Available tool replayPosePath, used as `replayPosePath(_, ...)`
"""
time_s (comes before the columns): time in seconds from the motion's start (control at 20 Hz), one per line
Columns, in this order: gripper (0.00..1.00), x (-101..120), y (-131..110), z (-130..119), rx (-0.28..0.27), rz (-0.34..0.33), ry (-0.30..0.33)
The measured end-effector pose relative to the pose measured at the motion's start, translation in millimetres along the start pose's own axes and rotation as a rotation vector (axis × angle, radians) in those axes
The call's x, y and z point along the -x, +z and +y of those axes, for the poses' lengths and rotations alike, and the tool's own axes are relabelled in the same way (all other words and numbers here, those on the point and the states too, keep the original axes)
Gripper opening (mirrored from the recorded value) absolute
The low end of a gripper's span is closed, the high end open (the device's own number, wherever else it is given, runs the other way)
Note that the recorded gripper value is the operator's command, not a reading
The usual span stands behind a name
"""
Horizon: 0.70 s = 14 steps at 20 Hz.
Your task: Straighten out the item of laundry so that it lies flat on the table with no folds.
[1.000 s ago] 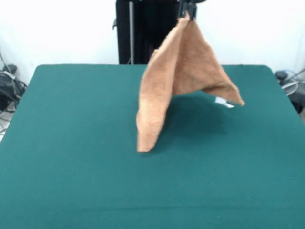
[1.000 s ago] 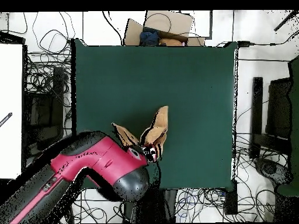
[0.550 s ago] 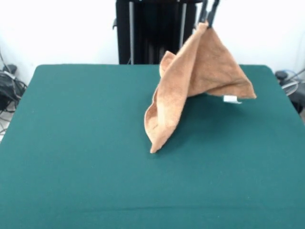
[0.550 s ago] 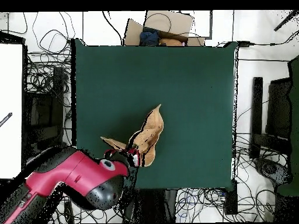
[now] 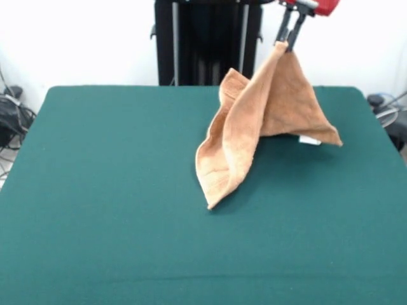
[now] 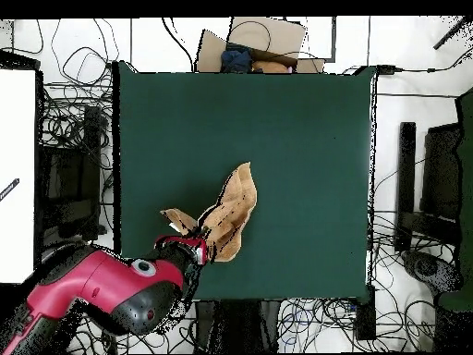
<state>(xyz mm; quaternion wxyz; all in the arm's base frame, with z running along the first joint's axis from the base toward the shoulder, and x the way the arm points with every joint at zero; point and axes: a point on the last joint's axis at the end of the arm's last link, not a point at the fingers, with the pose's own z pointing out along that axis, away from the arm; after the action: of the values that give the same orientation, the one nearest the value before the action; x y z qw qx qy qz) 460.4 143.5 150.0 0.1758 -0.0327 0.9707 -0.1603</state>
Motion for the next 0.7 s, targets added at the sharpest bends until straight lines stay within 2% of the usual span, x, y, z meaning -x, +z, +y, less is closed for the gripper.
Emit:
replayPosePath(0.3, 0.00, -9, 8, 1, -0.036, 0.008, 0.004)
replayPosePath(0.5, 0.00, -15, 16, -1, -0.058, 0.023, -0.010)
replayPosePath(0.7, 0.00, -26, 28, -3, -0.105, 0.049, -0.040)
